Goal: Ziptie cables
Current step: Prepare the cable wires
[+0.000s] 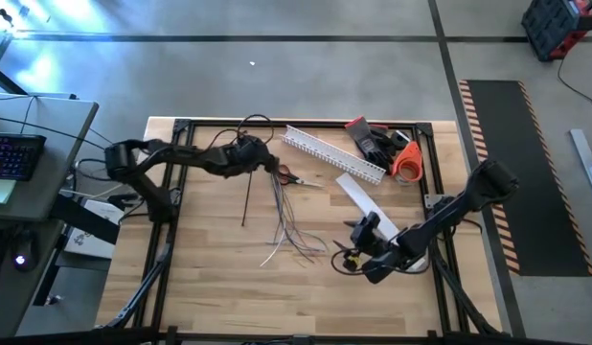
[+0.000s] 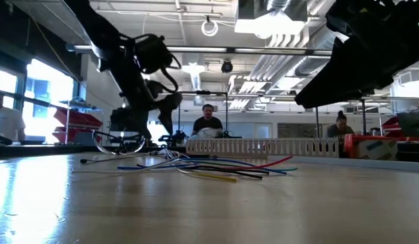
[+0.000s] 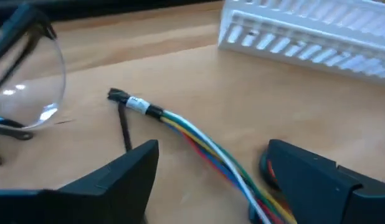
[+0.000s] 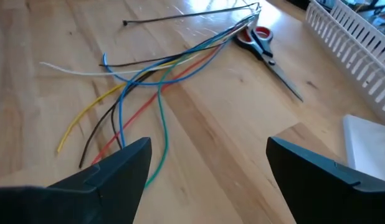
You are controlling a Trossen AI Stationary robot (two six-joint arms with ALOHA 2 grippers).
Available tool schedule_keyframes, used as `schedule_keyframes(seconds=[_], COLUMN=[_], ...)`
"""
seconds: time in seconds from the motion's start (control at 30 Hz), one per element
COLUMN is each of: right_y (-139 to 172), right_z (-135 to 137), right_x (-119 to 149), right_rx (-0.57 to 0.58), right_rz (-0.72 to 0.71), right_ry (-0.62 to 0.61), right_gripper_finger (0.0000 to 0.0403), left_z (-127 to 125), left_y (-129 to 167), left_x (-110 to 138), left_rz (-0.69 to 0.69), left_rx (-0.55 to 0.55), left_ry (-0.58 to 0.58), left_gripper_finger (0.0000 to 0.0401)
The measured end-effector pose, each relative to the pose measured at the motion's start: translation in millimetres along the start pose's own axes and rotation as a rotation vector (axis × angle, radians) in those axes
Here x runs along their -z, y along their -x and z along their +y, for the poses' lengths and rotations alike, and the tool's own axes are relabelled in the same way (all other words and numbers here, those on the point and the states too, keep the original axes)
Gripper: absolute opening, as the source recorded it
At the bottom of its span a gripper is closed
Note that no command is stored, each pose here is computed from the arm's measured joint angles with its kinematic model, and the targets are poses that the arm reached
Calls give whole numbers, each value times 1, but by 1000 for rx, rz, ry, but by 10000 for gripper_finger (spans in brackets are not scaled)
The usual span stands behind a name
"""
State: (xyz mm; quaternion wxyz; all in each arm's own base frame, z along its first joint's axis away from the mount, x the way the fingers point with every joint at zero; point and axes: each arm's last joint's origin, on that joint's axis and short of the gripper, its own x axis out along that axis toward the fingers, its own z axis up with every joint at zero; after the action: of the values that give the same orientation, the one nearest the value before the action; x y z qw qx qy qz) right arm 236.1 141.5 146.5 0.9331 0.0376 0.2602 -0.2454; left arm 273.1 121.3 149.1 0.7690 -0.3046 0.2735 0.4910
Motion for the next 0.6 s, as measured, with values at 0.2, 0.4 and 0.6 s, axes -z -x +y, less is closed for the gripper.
schedule_keyframes(seconds=[0.2, 0.4, 0.6], right_y=[0, 0, 0], right_z=[2, 2, 4], right_x=[4, 4, 3], right_rx=[-2, -1, -10], right_rz=[2, -1, -9], right_ry=[9, 10, -4], right_gripper_finger=[307, 307, 307], left_z=[3, 3, 5], left_y=[-33, -49, -56], left_x=[10, 18, 24], left_rz=[14, 25, 35], left_rx=[-16, -124, -166], left_ry=[83, 47, 18], left_gripper_finger=[289, 277, 212])
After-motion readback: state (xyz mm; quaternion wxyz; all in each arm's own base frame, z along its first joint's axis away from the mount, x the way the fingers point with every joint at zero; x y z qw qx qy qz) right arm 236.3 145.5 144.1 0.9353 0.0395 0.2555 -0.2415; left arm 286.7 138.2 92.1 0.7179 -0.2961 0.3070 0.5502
